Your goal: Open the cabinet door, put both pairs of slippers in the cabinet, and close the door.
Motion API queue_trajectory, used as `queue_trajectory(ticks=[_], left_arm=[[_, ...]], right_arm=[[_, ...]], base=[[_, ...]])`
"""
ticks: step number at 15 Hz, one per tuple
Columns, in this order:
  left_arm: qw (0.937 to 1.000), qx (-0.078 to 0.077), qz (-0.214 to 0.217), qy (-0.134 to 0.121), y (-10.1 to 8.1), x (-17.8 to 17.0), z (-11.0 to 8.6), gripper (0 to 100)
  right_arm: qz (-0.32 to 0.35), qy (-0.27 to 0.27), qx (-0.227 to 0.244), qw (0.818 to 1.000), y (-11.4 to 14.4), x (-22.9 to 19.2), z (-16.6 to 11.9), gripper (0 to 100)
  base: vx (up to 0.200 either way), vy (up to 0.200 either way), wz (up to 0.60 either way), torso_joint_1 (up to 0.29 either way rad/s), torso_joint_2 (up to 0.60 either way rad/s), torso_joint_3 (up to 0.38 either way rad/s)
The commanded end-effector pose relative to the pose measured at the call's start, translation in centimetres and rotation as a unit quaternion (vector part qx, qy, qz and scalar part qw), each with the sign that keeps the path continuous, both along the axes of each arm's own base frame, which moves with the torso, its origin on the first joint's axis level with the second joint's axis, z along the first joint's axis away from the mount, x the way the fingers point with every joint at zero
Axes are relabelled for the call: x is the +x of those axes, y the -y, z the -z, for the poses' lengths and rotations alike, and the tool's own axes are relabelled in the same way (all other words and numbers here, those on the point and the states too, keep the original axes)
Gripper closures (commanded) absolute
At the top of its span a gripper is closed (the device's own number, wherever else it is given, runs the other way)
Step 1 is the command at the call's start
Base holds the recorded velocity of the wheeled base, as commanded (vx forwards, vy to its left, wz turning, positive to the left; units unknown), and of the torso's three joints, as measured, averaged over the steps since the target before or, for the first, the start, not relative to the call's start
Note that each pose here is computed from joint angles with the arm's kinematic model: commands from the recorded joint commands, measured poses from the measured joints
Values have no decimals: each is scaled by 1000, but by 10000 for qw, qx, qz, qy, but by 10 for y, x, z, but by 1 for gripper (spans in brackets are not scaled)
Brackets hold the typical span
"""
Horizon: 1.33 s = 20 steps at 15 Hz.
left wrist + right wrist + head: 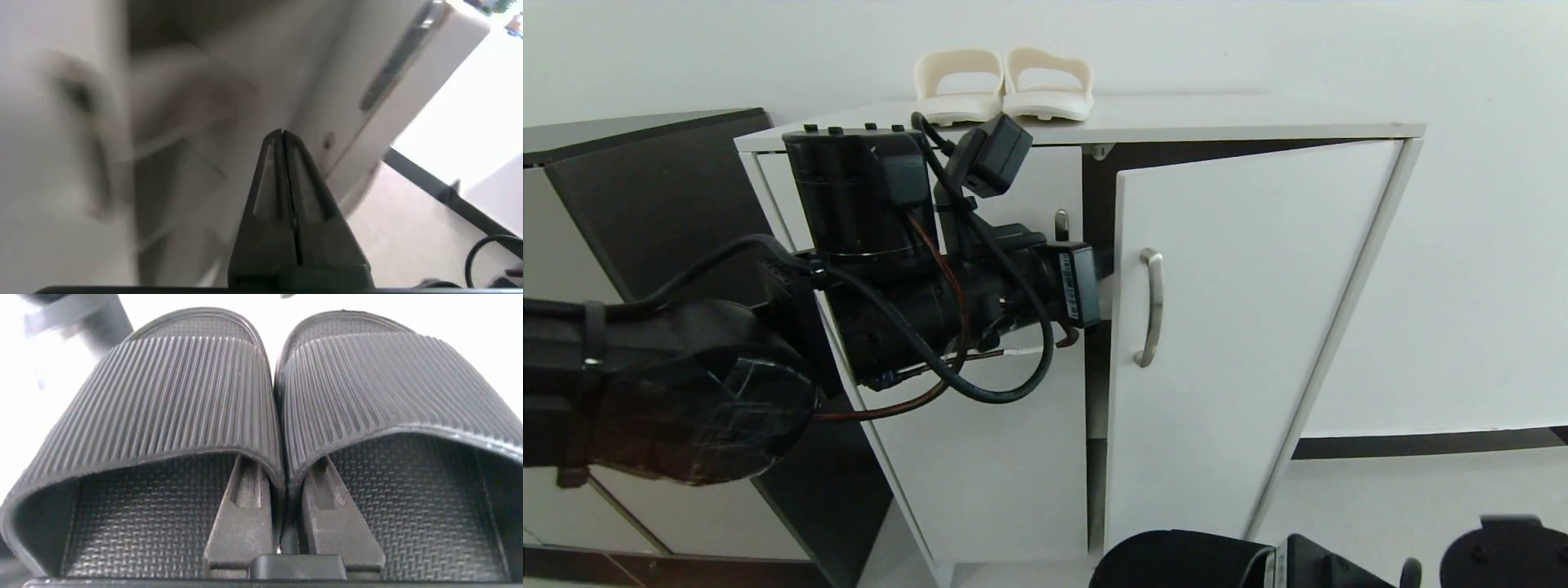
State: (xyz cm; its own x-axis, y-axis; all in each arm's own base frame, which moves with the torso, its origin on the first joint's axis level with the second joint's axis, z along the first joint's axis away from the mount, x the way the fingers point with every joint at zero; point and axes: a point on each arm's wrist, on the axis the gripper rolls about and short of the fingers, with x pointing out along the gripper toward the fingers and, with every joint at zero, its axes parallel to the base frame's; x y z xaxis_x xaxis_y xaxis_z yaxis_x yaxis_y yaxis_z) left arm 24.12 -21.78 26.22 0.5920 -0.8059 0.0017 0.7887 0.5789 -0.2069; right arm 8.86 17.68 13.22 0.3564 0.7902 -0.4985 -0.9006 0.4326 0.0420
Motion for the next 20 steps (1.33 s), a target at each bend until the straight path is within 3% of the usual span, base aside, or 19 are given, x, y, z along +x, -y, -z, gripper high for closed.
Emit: queue_trajectory(ticks=[1, 3, 6, 8, 10, 11, 12, 13, 14, 16, 17, 18, 19, 20], left_arm=[[9991, 39, 422, -38, 27, -25, 3, 100], [9970, 36, 774, -1, 49, -47, 3, 100], [9979, 49, 644, -23, 52, -36, 8, 100], [9994, -176, -222, 182, 19, -3, 2, 100], [9890, -411, -1366, 390, -30, 1, -20, 100], [9822, -454, -1753, 497, -54, -10, -29, 100], [9756, -389, -2090, 552, -76, -32, -34, 100], [9638, -78, -2643, 350, -94, -52, -30, 100], [9413, 274, -3365, 9, -115, -76, -26, 100], [8954, 613, -4370, -596, -166, -112, -9, 100], [8665, 779, -4883, -685, -189, -133, 1, 100], [8203, 701, -5638, -661, -209, -152, 12, 100], [7758, 777, -6219, -731, -223, -172, 35, 100], [7446, 1034, -6558, -692, -230, -193, 62, 100]], right_arm=[[-416, 19, 113, 9991, 5, -20, -3, 100], [-685, 55, 196, 9974, 10, -32, -4, 100], [-608, 33, 131, 9981, 7, -29, -2, 100], [37, 91, -82, 9999, 2, -9, 3, 100], [1461, 350, -375, 9879, -3, 19, 11, 100], [2304, 410, -230, 9720, -11, 29, 11, 100], [3138, 477, 97, 9482, -26, 42, 9, 100], [3747, 596, 234, 9249, -36, 53, 11, 100], [4221, 784, 300, 9027, -41, 66, 10, 100], [4567, 872, 312, 8848, -39, 82, 9, 100], [4707, 884, 297, 8774, -35, 88, 9, 100], [4774, 887, 297, 8737, -32, 92, 9, 100], [4781, 888, 297, 8733, -32, 92, 9, 100], [4774, 886, 290, 8737, -32, 92, 9, 100]], base=[[-200, 0, 0, -12, 2, 2], [-200, 0, 0, 0, 2, 2], [-200, 0, 0, 4, 2, 4], [-100, 0, 0, -1, 1, 1], [0, 0, 0, 0, 0, 0], [0, 0, 0, 0, 0, 0], [0, 0, 0, 0, 0, 0], [0, 0, 0, 0, 0, 0], [0, 0, 0, 0, 0, 0], [0, 0, 0, 0, 0, 0], [0, 0, 0, 0, 0, 0], [0, 0, 0, 0, 0, 0], [0, 0, 0, 0, 0, 0], [0, 0, 0, 0, 0, 0]])
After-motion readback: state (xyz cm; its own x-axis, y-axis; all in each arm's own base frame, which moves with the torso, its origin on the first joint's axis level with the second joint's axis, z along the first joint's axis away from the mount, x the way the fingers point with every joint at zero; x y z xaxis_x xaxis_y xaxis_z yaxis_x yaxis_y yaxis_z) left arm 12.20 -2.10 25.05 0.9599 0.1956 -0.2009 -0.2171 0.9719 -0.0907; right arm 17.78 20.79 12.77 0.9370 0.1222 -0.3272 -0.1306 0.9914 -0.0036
